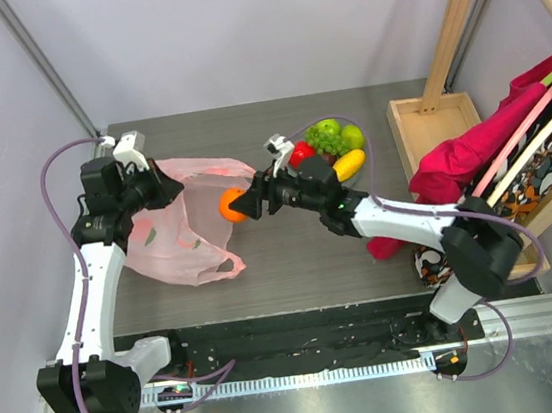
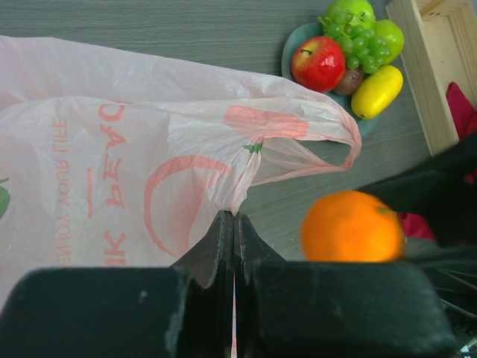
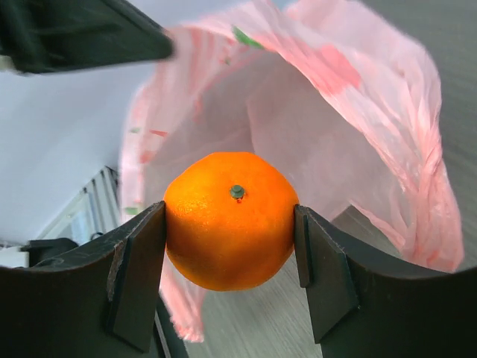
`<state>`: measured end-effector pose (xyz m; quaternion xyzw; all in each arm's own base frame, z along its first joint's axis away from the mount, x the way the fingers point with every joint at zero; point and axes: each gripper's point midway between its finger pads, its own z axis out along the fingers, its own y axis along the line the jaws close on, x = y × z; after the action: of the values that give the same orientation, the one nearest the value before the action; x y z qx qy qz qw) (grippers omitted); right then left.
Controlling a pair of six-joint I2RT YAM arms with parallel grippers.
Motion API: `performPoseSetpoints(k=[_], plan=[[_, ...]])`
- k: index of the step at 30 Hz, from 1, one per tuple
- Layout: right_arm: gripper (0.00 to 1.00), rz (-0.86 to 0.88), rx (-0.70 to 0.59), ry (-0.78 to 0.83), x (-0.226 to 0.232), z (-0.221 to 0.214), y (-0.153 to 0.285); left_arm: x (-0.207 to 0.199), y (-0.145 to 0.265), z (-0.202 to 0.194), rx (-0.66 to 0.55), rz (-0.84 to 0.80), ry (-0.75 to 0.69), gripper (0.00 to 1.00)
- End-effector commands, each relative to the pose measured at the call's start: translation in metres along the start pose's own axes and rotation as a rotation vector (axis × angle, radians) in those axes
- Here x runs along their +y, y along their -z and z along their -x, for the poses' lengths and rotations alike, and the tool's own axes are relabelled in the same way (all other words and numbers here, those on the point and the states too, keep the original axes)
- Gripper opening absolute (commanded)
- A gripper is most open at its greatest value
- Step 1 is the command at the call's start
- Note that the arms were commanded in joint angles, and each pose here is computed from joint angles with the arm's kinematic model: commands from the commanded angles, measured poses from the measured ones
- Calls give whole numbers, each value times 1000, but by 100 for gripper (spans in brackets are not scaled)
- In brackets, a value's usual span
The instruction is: Place the fruits into the plastic bag
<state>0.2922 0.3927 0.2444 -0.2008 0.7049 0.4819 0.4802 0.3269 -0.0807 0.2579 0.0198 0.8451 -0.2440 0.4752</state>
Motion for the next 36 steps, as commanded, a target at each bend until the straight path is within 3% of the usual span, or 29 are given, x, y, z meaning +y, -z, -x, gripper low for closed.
performPoseSetpoints(k=[1, 12, 17, 26, 31, 32, 33, 36], plan=[[1, -29, -10, -34, -9, -4, -27, -21, 1, 9, -40, -107, -14, 0], [1, -133, -49, -110, -53, -29, -75, -69, -8, -5, 10, -347, 24, 0], [1, -90, -94, -161, -55, -31, -96, -80, -18, -15, 60, -410, 75, 0], [4, 34, -23, -253, -51, -67, -127, -91, -23, -24, 93, -450, 86, 0], [22, 8, 2, -248, -58, -81, -127, -89, -24, -25, 97, -445, 91, 0], [28, 4, 3, -243, -59, -82, -126, -89, -24, -25, 97, -442, 91, 0], [41, 2, 9, -238, -58, -83, -126, -88, -25, -24, 96, -439, 92, 0], [61, 5, 7, -208, -55, -82, -123, -87, -26, -25, 97, -425, 92, 0]])
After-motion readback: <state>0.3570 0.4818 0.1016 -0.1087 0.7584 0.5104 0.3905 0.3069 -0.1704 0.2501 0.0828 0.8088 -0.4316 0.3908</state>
